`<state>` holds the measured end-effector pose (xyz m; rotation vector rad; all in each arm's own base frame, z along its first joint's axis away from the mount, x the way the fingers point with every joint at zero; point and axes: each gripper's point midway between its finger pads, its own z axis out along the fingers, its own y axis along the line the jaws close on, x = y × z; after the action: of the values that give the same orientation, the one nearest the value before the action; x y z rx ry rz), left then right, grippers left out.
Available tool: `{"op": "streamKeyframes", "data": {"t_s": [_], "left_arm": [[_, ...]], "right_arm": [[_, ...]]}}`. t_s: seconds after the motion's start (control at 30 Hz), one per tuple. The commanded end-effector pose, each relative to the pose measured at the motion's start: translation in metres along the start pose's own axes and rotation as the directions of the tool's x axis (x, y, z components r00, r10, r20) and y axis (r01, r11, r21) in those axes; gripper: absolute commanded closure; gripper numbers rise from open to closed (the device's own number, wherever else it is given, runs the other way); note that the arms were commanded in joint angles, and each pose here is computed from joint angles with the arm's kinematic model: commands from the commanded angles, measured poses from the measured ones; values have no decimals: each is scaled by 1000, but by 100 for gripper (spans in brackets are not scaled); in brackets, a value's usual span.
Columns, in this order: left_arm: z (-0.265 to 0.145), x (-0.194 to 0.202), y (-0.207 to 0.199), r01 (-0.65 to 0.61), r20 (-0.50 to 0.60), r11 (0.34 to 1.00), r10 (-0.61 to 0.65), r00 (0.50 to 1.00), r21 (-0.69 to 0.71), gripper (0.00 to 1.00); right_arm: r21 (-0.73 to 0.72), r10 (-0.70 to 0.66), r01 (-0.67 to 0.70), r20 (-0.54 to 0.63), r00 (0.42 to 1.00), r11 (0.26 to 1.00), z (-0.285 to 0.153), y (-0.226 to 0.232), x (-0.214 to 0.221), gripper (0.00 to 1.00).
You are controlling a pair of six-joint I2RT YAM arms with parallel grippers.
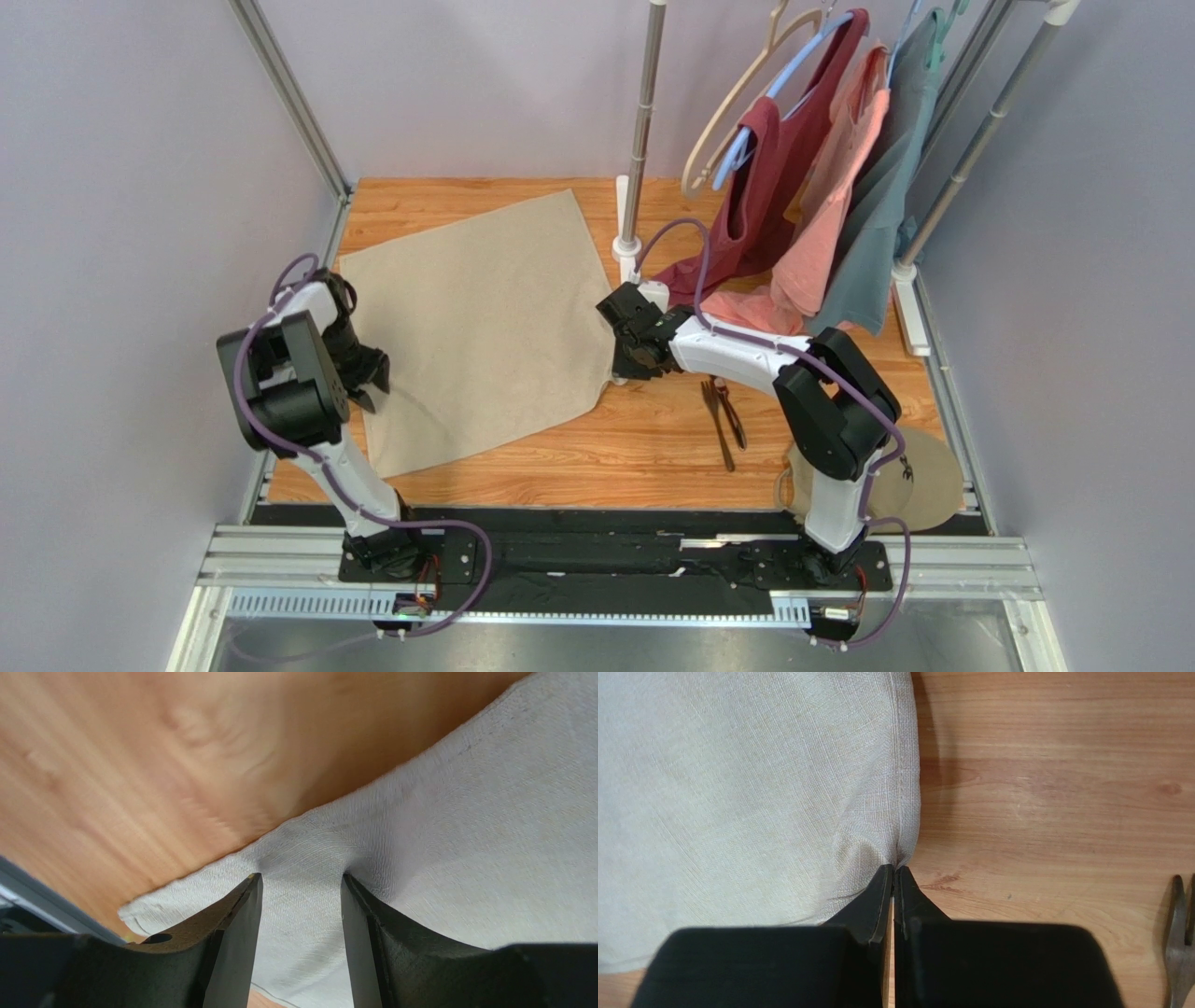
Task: Fold the napkin into a case and place the utensils inside
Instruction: Pick up the flattened napkin from the center of the board.
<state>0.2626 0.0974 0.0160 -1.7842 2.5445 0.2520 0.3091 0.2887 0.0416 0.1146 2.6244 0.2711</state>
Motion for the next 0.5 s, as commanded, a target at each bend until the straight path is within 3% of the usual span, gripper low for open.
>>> {"op": "streamKeyframes", "data": {"t_s": [0.0,0.1,0.13,0.23,0.4,0.47], "left_arm": [[2,-29,-43,-49,0,997,49,999,60,47],[1,-52,-80,-137,42,987,134,990,78,47],[-18,-69,-95,-159,88,983,152,984,87,47],[-36,-86,-106,-242,172,970,234,957,31,45],[-81,-76,-58,-233,284,972,222,933,7,23],[-65,-50,-23,-199,249,980,197,948,-18,19]], "right_arm": [[-124,-29,36,59,998,992,-7,30,-22,100],[-160,-46,56,64,997,985,-7,43,-30,100],[-158,-54,63,60,997,985,-3,44,-29,100],[-176,-80,92,72,994,980,2,49,-39,100],[-214,-123,144,107,987,966,2,56,-54,100],[-227,-133,153,102,986,962,2,58,-54,100]]}}
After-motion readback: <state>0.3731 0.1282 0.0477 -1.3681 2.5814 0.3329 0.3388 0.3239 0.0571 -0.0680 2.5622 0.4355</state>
